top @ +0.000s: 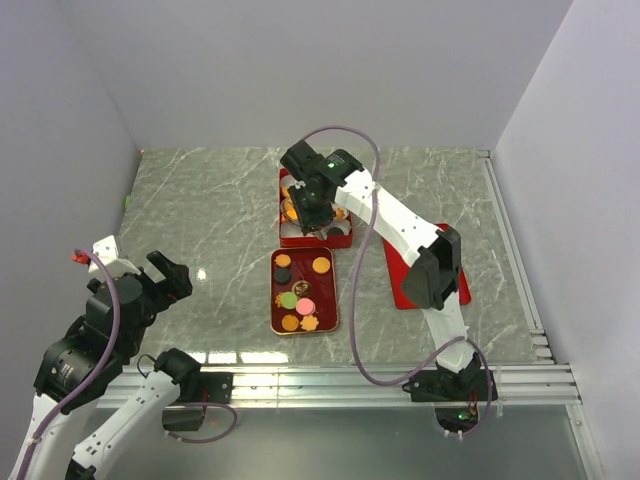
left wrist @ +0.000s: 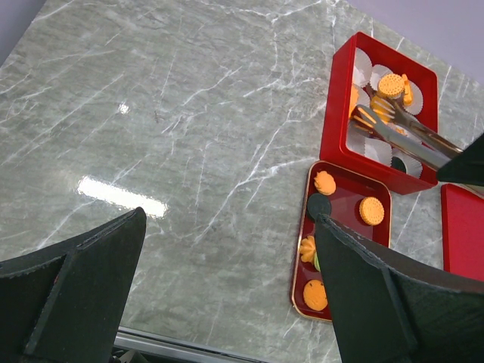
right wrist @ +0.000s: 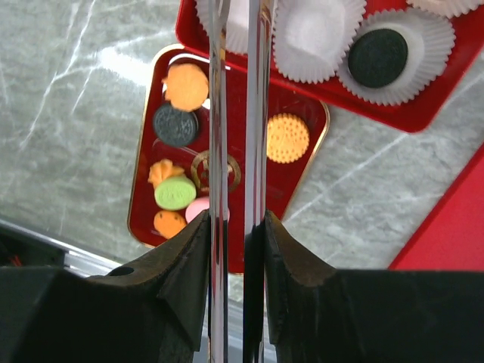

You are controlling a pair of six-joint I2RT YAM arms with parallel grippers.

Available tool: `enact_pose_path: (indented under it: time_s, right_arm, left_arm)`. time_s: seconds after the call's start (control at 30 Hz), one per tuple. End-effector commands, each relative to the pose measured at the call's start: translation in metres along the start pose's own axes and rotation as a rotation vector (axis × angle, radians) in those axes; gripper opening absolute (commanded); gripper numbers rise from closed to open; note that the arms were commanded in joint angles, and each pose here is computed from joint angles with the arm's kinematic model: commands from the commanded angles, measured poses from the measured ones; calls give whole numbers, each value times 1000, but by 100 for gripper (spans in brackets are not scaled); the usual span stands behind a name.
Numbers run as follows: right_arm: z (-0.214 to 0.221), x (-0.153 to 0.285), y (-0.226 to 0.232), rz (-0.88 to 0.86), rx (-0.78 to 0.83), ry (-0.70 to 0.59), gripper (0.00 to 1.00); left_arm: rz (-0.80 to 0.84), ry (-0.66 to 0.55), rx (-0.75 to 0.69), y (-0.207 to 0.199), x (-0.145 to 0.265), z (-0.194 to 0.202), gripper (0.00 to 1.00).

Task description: Pack the cookies

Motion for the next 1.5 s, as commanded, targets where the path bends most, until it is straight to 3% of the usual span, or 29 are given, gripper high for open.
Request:
enact_pose_path:
  time_s: [0.0, 0.33, 0.6, 0.9, 1.13, 1.27, 1.47]
  right_arm:
    - [-18, 6, 3, -16, -13, -65, 33]
    - [-11, 2, -4, 5, -19, -55, 53]
    - [-19, 17, -4, -8, -34, -84, 54]
    - [-27, 69, 3, -94, -67, -172, 52]
    - [-17, 72, 58, -371, -26, -161, 50]
    - [-11, 53, 101, -495, -18, -118, 43]
    - [-15, 1, 152, -608, -19, -108, 44]
  left_arm:
    - [22, -7, -6, -6, 1, -6, 100]
    - [30, -2, -14, -7, 0, -6, 99]
    - [32, 2, -20, -9, -1, -6, 99]
    - [31, 6, -23, -9, -2, -5, 100]
    - [28, 17, -31, -11, -4, -4, 100]
    - [24, 21, -35, -11, -5, -4, 99]
    - [11, 43, -48, -13, -9, -1, 99]
Point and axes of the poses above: each gripper's point midway between its finger pads, its own x axis back along the fingers, its own y axis along the line the jaws close on, z = x × y, the point moved 3 cm from there along x, back along the fingers, and after that the axes turned 7 degrees about -x, right-handed, at the moved point
